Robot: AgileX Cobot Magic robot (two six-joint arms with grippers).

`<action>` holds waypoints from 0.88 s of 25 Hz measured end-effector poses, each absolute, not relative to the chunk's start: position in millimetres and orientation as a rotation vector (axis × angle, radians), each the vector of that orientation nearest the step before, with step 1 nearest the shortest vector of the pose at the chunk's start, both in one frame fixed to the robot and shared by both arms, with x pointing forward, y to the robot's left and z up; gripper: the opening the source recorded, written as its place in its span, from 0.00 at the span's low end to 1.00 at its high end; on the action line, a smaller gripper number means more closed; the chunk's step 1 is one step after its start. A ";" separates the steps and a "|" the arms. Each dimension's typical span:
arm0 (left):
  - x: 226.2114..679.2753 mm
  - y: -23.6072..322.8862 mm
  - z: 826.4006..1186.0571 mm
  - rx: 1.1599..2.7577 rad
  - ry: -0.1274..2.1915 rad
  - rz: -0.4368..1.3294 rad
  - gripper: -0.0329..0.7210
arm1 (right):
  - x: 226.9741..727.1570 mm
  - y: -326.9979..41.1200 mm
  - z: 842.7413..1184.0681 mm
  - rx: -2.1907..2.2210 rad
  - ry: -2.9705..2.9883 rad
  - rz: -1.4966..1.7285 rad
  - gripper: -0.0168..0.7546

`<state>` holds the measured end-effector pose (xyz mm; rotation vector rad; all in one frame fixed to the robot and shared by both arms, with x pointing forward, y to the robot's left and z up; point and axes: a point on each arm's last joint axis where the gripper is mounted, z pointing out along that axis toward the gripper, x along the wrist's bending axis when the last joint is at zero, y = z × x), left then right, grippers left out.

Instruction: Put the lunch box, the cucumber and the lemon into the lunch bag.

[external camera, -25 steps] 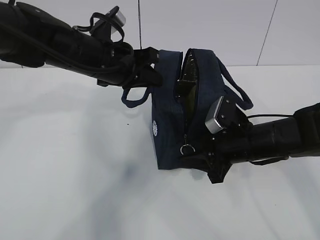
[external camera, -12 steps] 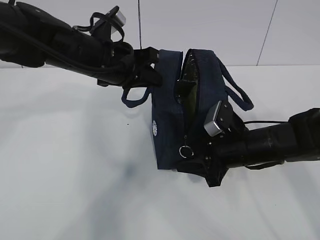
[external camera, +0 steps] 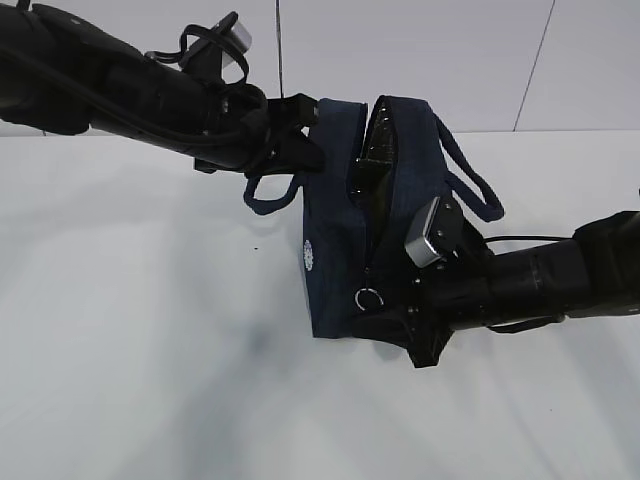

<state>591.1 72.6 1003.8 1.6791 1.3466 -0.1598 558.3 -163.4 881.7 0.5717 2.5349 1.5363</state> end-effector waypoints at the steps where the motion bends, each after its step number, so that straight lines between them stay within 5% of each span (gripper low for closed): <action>1: 591.1 72.6 1003.8 1.679 1.347 -0.160 0.04 | 558.3 -163.4 881.7 0.572 2.535 1.536 0.48; 13: 591.1 72.6 1003.8 1.678 1.347 -0.160 0.04 | 560.9 -163.4 882.4 0.568 2.531 1.523 0.48; 22: 591.1 72.6 1003.8 1.678 1.347 -0.160 0.04 | 565.4 -163.1 884.8 0.556 2.521 1.510 0.29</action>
